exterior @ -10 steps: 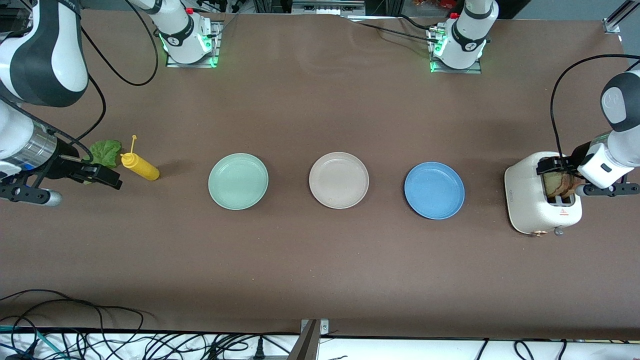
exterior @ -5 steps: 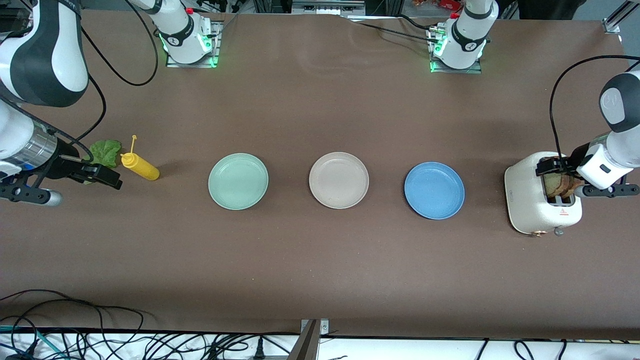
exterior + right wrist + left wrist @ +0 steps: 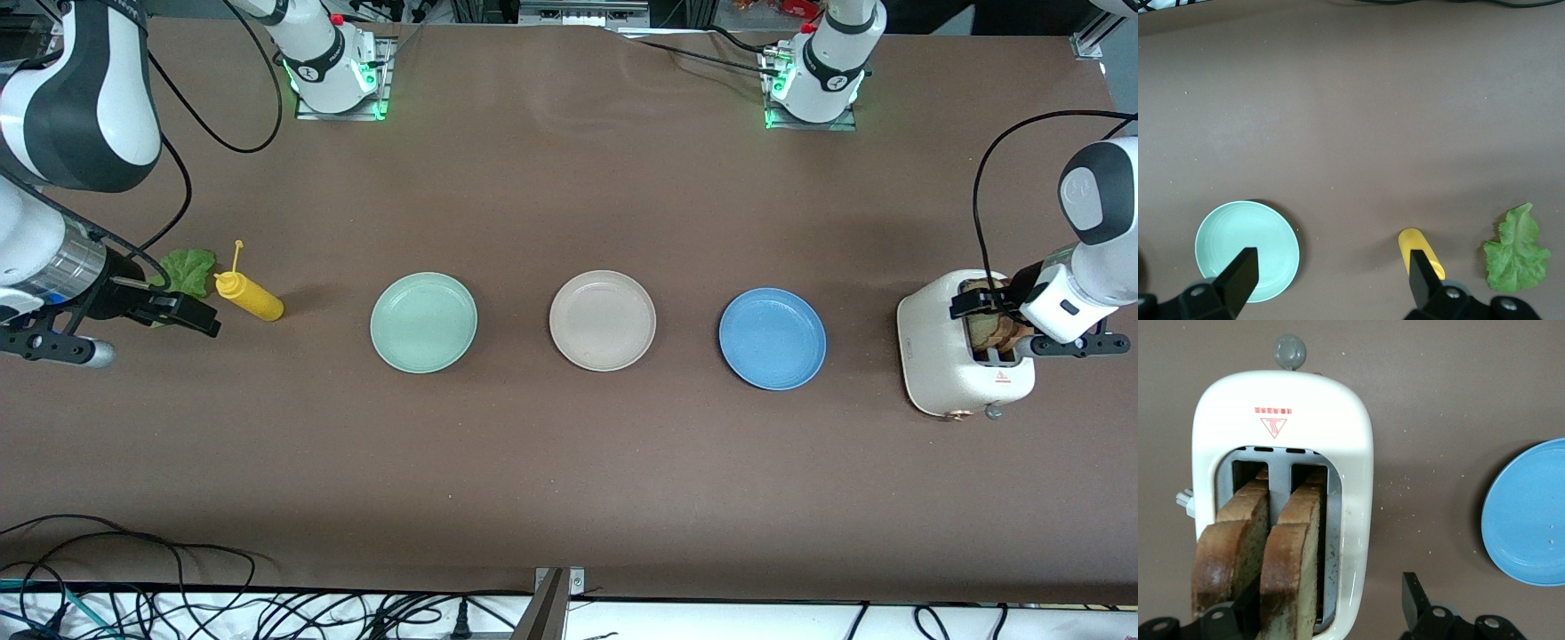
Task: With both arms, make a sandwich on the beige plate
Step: 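Close the left gripper on the outer bread slice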
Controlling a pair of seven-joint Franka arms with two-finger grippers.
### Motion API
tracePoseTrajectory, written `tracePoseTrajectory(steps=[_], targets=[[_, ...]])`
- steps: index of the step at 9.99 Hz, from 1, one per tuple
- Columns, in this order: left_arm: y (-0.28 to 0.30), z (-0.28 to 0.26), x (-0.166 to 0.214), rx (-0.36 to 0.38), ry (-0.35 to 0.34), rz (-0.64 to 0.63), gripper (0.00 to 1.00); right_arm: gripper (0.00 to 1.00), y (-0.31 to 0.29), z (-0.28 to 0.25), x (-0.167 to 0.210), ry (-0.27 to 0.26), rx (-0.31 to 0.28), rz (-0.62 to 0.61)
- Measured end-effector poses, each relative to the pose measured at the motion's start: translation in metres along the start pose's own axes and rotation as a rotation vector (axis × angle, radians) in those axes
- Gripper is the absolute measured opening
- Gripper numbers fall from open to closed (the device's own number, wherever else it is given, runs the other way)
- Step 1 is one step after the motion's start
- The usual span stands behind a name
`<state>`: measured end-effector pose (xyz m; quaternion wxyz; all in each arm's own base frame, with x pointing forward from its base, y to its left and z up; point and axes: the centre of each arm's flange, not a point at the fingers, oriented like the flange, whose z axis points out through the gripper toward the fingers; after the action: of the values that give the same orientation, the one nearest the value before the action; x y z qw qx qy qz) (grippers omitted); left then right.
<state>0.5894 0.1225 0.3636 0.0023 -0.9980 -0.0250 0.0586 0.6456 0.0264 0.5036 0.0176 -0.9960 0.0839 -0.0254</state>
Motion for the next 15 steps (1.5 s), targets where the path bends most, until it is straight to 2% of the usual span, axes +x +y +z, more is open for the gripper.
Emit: tracePoseTrajectory(steps=[5,8,9,15], targets=[[-0.0022,0.0035,0.0019,0.005,0.005,0.010,0.69,1.00,-0.0008,0.0013,-0.0002,-0.003,-0.001,-0.001],[-0.0056,0.0038,0.0015,0.050,-0.002,0.048,0.24,1.00,-0.0015,0.0013,-0.0003,-0.003,-0.001,-0.002],[-0.0065,0.0038,0.0014,0.053,-0.003,0.051,0.14,1.00,-0.0019,0.0013,-0.0004,-0.003,-0.001,-0.002],[-0.0084,0.0021,0.0018,0.054,-0.001,0.086,0.13,1.00,-0.0045,0.0013,-0.0008,-0.001,0.000,-0.005]])
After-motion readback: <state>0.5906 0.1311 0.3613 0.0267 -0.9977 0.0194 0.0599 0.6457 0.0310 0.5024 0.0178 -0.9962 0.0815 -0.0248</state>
